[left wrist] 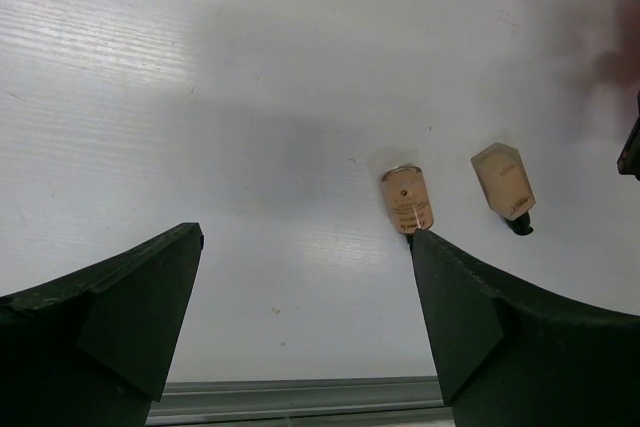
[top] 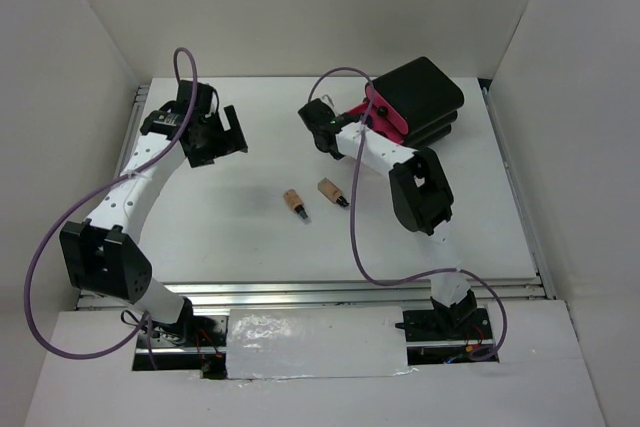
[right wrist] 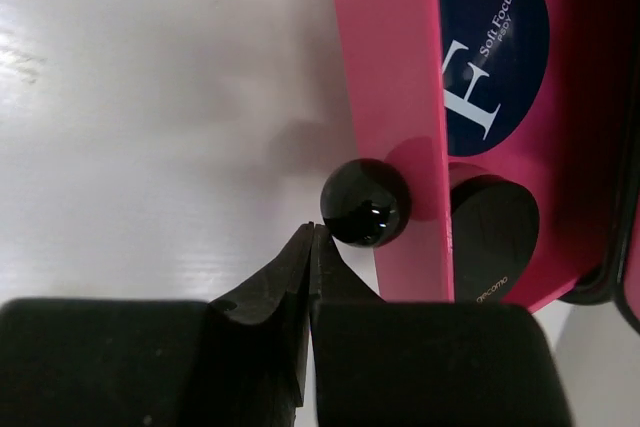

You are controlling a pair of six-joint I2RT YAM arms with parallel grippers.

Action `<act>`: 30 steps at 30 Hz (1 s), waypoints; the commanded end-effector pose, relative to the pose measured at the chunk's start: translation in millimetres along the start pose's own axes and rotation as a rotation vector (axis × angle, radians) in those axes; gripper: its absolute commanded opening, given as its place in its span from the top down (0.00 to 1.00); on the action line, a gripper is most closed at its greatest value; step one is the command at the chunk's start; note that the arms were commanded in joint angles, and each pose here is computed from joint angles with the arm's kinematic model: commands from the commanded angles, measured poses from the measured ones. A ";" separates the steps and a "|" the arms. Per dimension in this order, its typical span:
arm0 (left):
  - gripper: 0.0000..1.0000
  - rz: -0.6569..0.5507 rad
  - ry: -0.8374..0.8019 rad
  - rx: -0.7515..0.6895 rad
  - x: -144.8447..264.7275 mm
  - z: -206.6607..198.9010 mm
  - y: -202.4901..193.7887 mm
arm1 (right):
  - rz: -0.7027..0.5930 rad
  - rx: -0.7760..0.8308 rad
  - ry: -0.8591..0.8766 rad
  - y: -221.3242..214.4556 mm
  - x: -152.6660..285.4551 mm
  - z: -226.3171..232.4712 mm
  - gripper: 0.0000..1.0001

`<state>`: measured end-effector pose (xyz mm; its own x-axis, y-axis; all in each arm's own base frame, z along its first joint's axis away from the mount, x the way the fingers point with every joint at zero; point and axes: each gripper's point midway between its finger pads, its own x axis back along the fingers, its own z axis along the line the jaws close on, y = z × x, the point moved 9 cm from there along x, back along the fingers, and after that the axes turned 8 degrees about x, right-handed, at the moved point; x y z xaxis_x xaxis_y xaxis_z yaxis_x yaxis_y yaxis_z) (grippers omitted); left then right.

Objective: Organize the makeup

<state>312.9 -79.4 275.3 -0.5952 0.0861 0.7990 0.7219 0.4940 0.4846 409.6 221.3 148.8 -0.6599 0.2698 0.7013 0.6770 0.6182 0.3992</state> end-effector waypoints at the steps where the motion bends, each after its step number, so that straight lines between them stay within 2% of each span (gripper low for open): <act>1: 0.01 -0.015 -0.060 -0.048 17.6 -2.1 1.9 | -0.033 0.029 -0.164 12.0 -8.5 -6.6 0.98; 11: 0.01 0.015 -0.100 -0.049 10.2 -2.1 -5.4 | -0.020 0.015 -0.281 6.1 -13.6 -20.9 1.00; 24: 0.01 0.055 -0.095 -0.049 -4.2 -3.0 -7.6 | 0.020 -0.100 -0.307 -1.4 -31.9 -78.9 1.00; 30: 0.01 0.064 -0.098 -0.046 -9.4 -7.1 -3.8 | 0.006 -0.124 -0.296 -1.8 -26.8 -88.8 0.99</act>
<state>309.3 -86.0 265.1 -0.5605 0.1788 0.8086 0.7749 0.4576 0.4359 451.7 143.8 136.3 -0.6376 0.5102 0.5772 0.7578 0.5502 0.3508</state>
